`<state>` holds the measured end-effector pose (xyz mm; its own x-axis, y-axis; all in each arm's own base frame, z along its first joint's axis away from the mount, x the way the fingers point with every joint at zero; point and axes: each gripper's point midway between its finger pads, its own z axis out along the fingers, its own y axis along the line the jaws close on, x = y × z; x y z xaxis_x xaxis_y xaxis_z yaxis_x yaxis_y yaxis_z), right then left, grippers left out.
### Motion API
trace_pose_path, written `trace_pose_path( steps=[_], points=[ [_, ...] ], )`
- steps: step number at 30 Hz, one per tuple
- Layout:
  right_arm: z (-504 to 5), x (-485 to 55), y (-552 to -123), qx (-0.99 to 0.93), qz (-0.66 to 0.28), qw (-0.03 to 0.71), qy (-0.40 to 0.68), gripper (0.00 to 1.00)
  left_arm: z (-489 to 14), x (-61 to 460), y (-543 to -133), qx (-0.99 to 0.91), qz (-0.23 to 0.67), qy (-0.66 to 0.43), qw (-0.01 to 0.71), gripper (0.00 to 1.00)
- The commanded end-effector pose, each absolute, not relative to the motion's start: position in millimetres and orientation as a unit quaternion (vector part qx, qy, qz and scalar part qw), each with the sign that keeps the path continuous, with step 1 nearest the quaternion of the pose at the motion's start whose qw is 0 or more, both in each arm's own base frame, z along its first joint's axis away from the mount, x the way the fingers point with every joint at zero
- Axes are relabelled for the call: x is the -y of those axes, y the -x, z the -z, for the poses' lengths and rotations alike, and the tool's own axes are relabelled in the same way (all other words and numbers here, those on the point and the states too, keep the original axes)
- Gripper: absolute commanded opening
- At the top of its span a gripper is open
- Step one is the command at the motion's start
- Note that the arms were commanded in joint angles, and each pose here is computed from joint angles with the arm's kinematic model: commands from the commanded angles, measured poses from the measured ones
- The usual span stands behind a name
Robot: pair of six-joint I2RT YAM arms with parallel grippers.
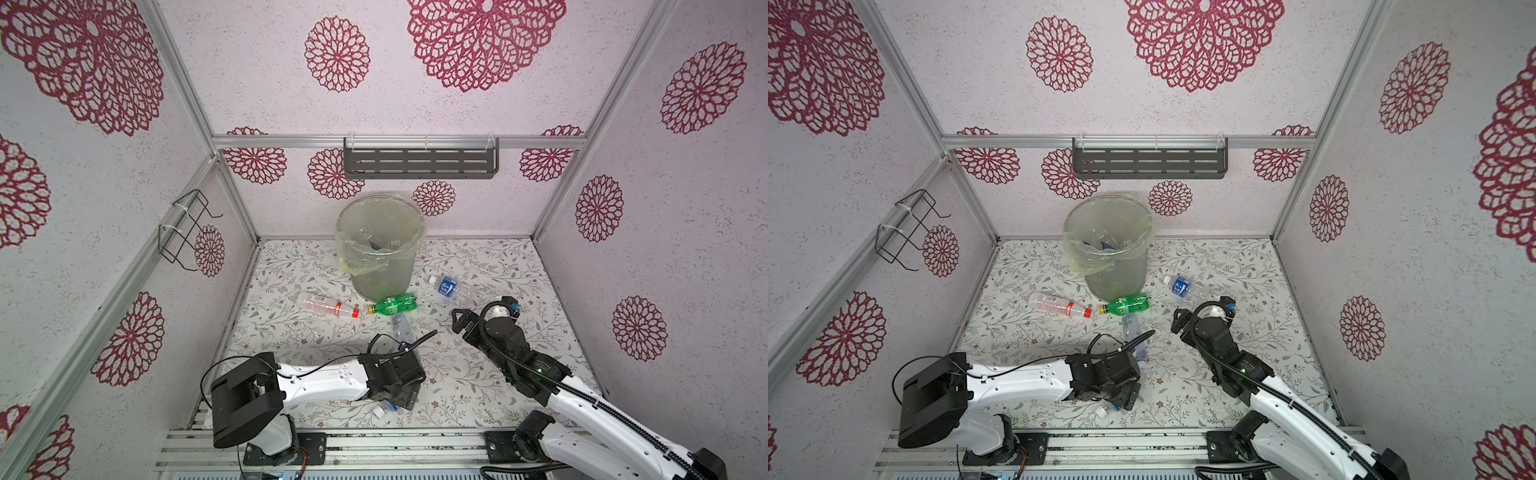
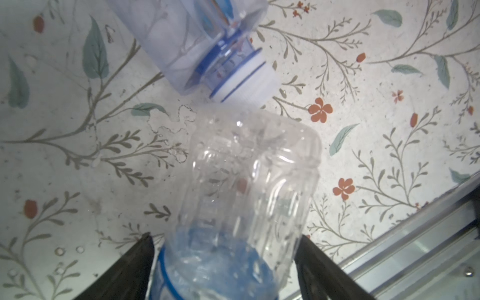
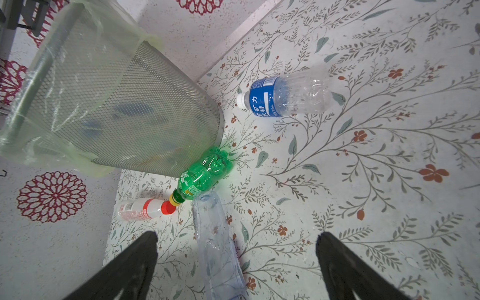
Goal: Throw the plastic bottles in the bin
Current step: Pick up the plastic bottle from the bottom-center of the table.
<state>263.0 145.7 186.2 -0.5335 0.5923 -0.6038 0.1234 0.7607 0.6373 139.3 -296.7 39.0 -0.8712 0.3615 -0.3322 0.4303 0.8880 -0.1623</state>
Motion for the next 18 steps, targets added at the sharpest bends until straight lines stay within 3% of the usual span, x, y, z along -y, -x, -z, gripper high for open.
trace_pose_path(
  steps=[1,8,18],
  points=[
    [-188.4,-140.8,-265.6,-0.824,-0.271,0.441,-0.232,0.99,-34.9,300.2,-135.9,-0.959,0.116,-0.211,0.150,0.79],
    [-184.9,-138.5,-262.7,-0.822,-0.274,0.440,-0.237,0.99,-37.3,303.1,-129.7,-0.953,0.106,-0.234,0.158,0.60],
    [-182.7,-134.9,-257.5,-0.820,-0.278,0.439,-0.239,0.99,-53.1,310.8,-128.2,-0.951,0.131,-0.223,0.167,0.56]
  ],
)
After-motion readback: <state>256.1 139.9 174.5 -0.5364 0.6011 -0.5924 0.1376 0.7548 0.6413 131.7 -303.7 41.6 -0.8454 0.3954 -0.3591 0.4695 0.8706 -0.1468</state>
